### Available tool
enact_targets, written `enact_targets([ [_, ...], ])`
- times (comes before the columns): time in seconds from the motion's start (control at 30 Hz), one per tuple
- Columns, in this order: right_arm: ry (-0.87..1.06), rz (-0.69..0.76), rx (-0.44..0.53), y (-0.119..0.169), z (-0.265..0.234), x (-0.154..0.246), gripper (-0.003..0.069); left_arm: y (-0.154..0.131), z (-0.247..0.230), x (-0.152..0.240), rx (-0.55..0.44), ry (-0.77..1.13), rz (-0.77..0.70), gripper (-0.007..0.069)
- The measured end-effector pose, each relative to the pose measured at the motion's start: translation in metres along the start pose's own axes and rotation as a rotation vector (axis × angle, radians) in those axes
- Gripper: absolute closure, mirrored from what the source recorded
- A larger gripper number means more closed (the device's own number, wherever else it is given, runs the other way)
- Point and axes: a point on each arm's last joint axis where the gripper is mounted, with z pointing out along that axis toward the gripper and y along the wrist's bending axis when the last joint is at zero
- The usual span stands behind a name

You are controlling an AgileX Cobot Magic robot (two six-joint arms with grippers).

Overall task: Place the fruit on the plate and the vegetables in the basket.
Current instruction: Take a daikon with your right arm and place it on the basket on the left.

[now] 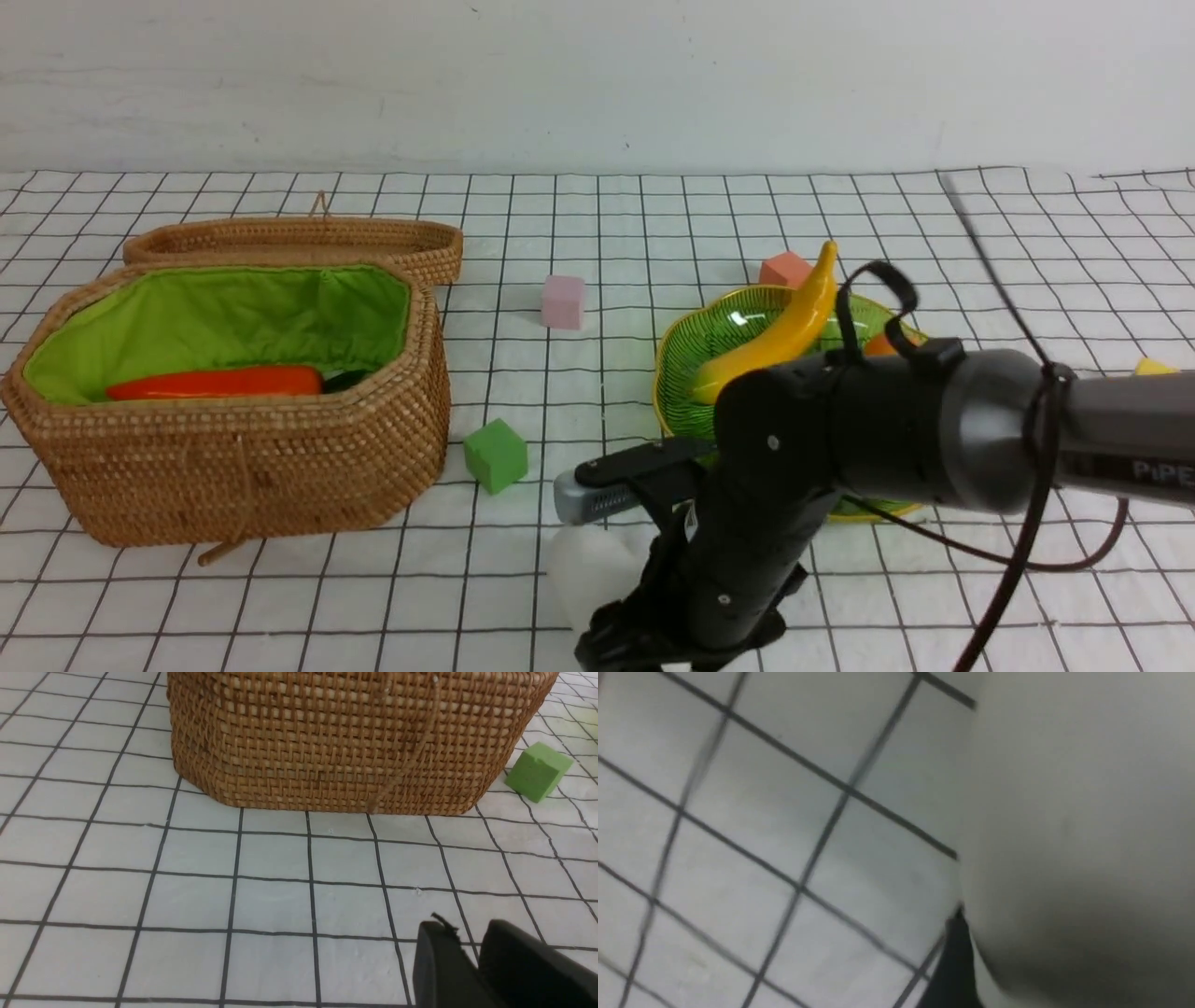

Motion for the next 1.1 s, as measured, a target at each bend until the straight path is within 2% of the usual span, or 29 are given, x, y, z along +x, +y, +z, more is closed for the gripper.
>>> enact_targets([
  [0.1, 0.001, -0.012, -0.028, 0.003, 0.000, -0.001, 0.0265, 0.000, 0.000, 0.000, 0.000, -0.001, 0.000, 0.0491],
  [0.17, -0.009, -0.034, -0.049, 0.007, -0.004, -0.005, 0.0391, 0.000, 0.000, 0.000, 0.000, -0.001, 0.000, 0.0491],
  [0.23, -0.044, -0.076, -0.078, 0.014, -0.017, -0.017, 0.0563, 0.000, 0.000, 0.000, 0.000, -0.001, 0.000, 0.0489],
  [0.3, -0.078, -0.117, -0.097, 0.022, -0.031, -0.028, 0.0641, 0.000, 0.000, 0.000, 0.000, 0.000, 0.000, 0.0486],
  [0.53, -0.221, -0.242, -0.169, 0.052, -0.095, -0.068, 0.0660, 0.000, 0.000, 0.000, 0.000, 0.000, 0.000, 0.0482],
  [0.67, -0.409, -0.295, -0.234, 0.073, -0.139, -0.092, 0.0660, 0.000, 0.000, 0.000, 0.000, 0.000, 0.001, 0.0478],
  [0.77, -0.534, -0.326, -0.276, 0.083, -0.155, -0.111, 0.0660, 0.000, 0.000, 0.000, 0.000, 0.000, 0.001, 0.0476],
  [0.9, -0.597, -0.333, -0.328, 0.090, -0.147, -0.137, 0.0660, 0.000, 0.000, 0.000, 0.000, 0.000, 0.001, 0.0470],
  [1.1, -0.577, -0.306, -0.385, 0.090, -0.109, -0.160, 0.0659, 0.000, 0.000, 0.000, 0.000, 0.000, 0.001, 0.0463],
])
